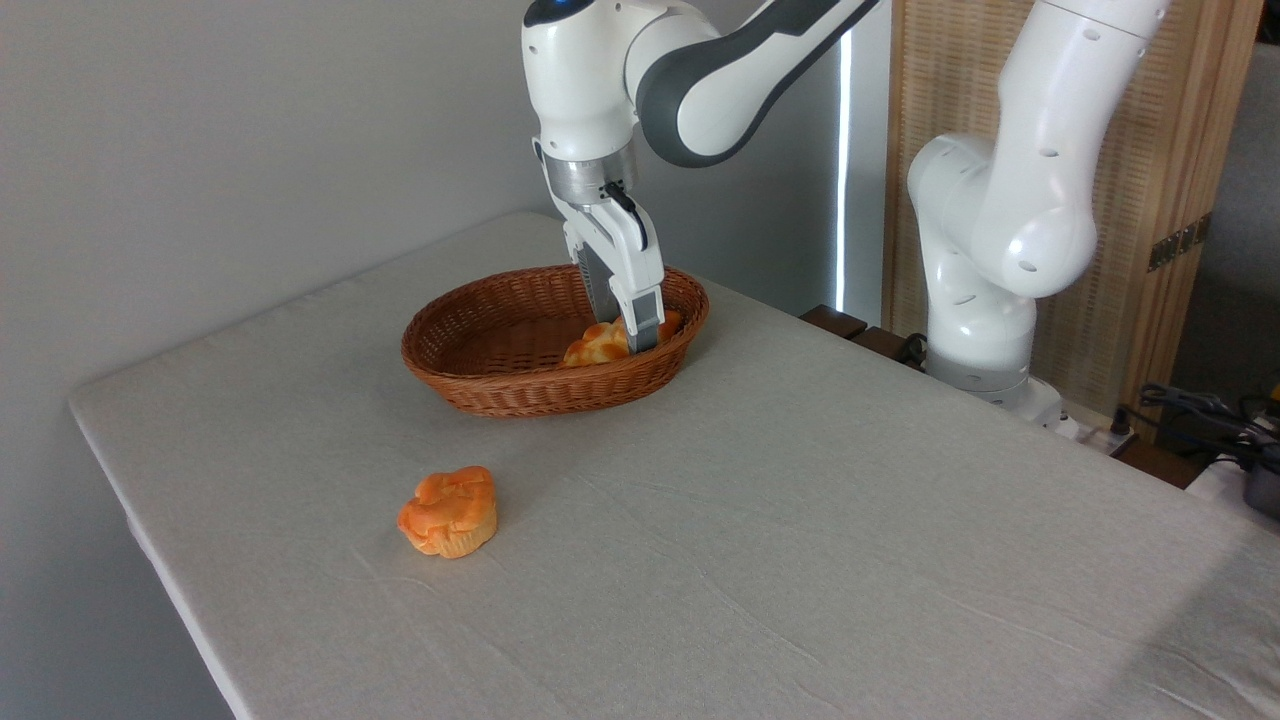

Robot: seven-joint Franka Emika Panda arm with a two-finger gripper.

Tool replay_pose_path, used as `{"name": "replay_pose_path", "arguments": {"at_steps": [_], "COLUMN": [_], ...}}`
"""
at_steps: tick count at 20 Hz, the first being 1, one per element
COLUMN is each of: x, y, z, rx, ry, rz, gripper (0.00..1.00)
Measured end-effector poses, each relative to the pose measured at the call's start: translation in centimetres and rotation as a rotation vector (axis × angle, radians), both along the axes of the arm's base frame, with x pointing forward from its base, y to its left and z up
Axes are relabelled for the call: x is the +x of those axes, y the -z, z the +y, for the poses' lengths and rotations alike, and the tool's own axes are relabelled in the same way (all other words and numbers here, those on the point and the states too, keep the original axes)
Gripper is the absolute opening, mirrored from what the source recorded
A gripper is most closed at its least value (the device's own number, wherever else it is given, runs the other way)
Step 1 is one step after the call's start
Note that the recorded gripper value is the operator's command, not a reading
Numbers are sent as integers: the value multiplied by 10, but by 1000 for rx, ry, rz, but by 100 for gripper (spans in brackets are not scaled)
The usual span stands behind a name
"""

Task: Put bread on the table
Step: 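Close the gripper on the braided bread roll in the basket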

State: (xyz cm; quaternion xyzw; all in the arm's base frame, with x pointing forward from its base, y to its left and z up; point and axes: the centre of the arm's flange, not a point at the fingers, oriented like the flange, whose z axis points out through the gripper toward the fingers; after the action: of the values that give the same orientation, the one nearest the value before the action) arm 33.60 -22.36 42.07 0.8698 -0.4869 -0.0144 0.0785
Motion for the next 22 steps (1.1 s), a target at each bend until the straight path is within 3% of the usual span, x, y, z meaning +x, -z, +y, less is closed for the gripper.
{"name": "replay_pose_path", "arguments": {"at_steps": [22], "x": [1], "y": [-2], "z": [1], "rx": [5], "ry": [4], "rz": [-12], "gripper": [39]}}
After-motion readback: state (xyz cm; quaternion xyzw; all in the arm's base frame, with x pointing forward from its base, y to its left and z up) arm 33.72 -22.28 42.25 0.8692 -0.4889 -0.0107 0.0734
